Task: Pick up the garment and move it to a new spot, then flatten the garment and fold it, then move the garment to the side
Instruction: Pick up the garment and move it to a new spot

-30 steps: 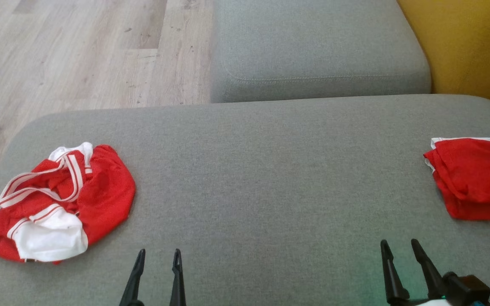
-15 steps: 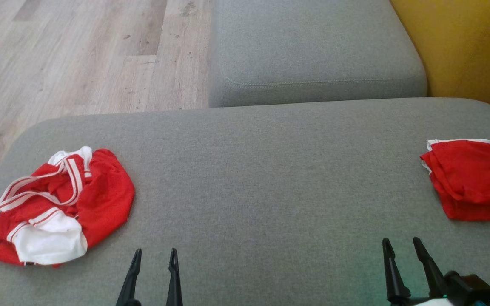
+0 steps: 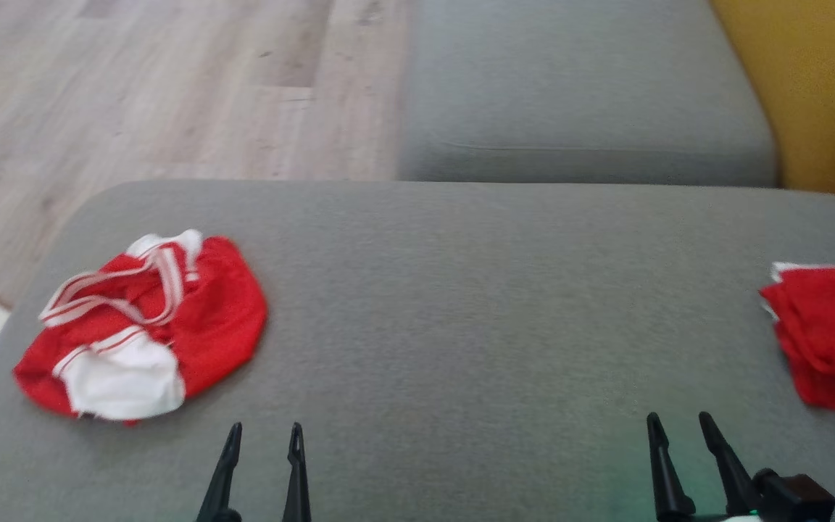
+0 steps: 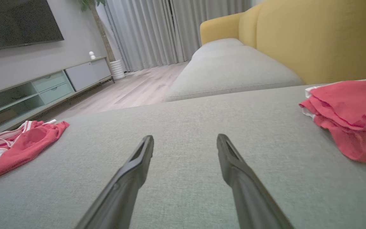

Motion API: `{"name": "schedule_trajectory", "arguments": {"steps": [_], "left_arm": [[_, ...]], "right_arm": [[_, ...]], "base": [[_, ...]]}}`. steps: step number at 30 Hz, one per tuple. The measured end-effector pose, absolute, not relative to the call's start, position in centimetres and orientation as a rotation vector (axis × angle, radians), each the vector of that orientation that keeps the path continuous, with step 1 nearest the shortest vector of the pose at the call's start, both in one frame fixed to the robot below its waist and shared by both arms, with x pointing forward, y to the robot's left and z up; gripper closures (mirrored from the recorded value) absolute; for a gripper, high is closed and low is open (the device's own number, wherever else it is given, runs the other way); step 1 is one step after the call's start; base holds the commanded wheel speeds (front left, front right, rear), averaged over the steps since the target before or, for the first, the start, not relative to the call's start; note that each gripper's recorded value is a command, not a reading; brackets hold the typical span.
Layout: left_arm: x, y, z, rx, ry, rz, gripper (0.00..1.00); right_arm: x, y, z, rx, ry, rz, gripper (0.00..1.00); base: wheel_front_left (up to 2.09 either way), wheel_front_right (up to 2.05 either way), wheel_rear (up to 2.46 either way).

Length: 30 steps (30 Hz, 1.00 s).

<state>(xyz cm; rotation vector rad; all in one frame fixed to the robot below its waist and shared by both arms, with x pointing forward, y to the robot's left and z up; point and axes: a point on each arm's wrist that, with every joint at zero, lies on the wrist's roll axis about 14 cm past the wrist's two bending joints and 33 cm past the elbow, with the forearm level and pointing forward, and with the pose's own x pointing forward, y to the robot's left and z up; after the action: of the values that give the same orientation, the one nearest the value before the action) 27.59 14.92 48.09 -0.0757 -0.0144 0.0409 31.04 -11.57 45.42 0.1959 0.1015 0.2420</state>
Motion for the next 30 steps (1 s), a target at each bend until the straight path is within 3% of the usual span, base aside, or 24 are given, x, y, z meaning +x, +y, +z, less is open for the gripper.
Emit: {"name": "schedule_trajectory", "arguments": {"steps": [14,20,25,30], "left_arm": [[23.2,22.4,47.7,-0.062,-0.024,0.322,0.00],[22.3,23.9,47.2,-0.057,-0.005,0.381,0.00],[22.9,25.2,47.9,-0.016,-0.008,0.407,0.00],[26.9,27.1,51.9,0.065,-0.107,0.388,0.00]], "right_arm": [[32.4,-3.8,45.3,0.193,0.149,0.494,0.00],[32.7,-2.6,44.7,0.188,0.175,0.534,0.00],[32.8,-2.6,43.4,0.168,0.210,0.539,0.00],[33.7,-3.6,41.9,0.139,0.249,0.535,0.00]], "base": [[0.00,0.00,0.00],[0.00,0.00,0.00],[0.00,0.00,0.00],[0.00,0.00,0.00]]}}
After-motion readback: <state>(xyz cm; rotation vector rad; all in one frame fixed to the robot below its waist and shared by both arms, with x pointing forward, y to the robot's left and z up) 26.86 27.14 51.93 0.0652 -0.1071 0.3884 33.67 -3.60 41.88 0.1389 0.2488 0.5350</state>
